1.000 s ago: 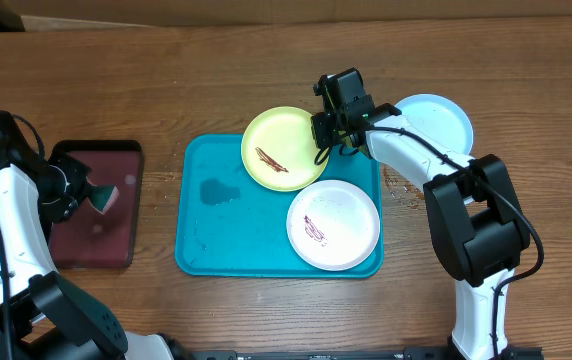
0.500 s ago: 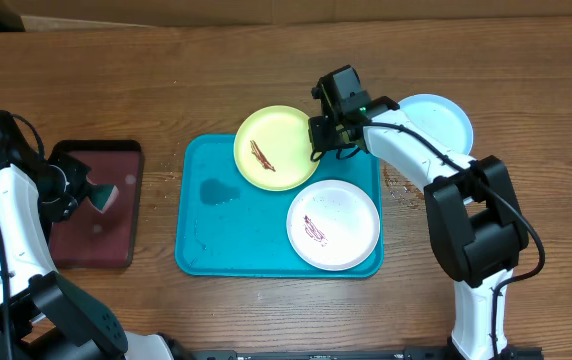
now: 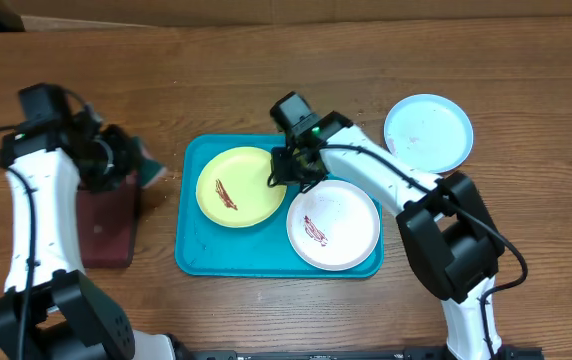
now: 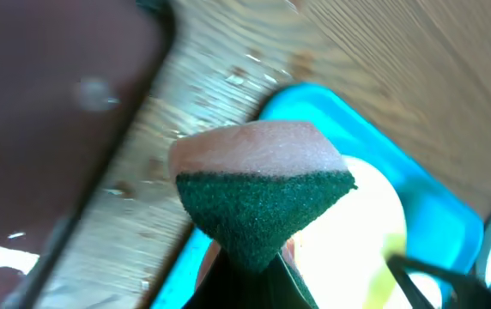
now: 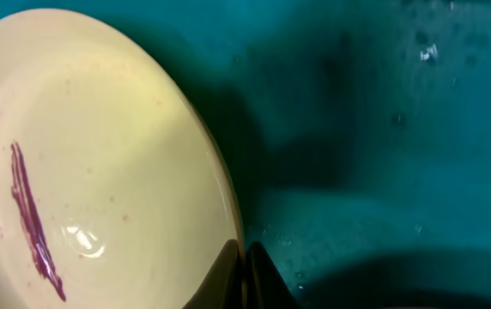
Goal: Clean dirty plates on tray and stack at the side
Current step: 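Grasp the yellow plate rim with the right gripper and drag it left, then scrub the yellow plate with the sponge in the left gripper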
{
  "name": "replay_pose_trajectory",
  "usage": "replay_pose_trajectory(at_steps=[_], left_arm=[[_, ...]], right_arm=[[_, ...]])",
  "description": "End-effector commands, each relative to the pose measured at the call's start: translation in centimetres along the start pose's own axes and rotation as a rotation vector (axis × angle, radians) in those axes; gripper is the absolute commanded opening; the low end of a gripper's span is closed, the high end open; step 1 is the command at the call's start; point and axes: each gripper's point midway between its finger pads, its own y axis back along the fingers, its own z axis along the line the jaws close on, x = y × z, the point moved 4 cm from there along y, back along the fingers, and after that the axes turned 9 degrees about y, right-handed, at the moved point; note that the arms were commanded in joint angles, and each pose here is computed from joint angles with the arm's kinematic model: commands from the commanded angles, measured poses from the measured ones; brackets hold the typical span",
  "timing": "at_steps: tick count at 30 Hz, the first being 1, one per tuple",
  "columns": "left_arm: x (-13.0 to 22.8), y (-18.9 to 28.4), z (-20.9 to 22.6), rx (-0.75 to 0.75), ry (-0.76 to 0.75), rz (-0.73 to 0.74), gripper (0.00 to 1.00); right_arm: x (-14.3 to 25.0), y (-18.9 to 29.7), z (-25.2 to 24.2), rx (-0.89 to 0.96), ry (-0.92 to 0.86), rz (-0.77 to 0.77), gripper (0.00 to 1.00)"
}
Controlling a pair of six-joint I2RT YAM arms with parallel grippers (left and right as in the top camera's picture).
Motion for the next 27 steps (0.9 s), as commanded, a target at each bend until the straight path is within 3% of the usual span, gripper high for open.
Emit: replay_pose_trajectory(at_steps=[1,13,27], left_arm=[[1.9,-0.2,-2.4,0.040,-0.116,0.036,0.04],[6.9,-3.0,-7.3,0.049,-0.291,0.150,0.04],[9.7,-12.5,-8.9,-0.003,-0.352,0.292,0.04]], right_arm=[[0.3,-0.7,-0.6,0.053,-0.142,-0.021,0.04],[2.0,-2.8,-0.6,0.047,-0.199,-0.017,0.04],[1.8,-2.8,-0.4,0.039,-0.195,-0.030,0.04]])
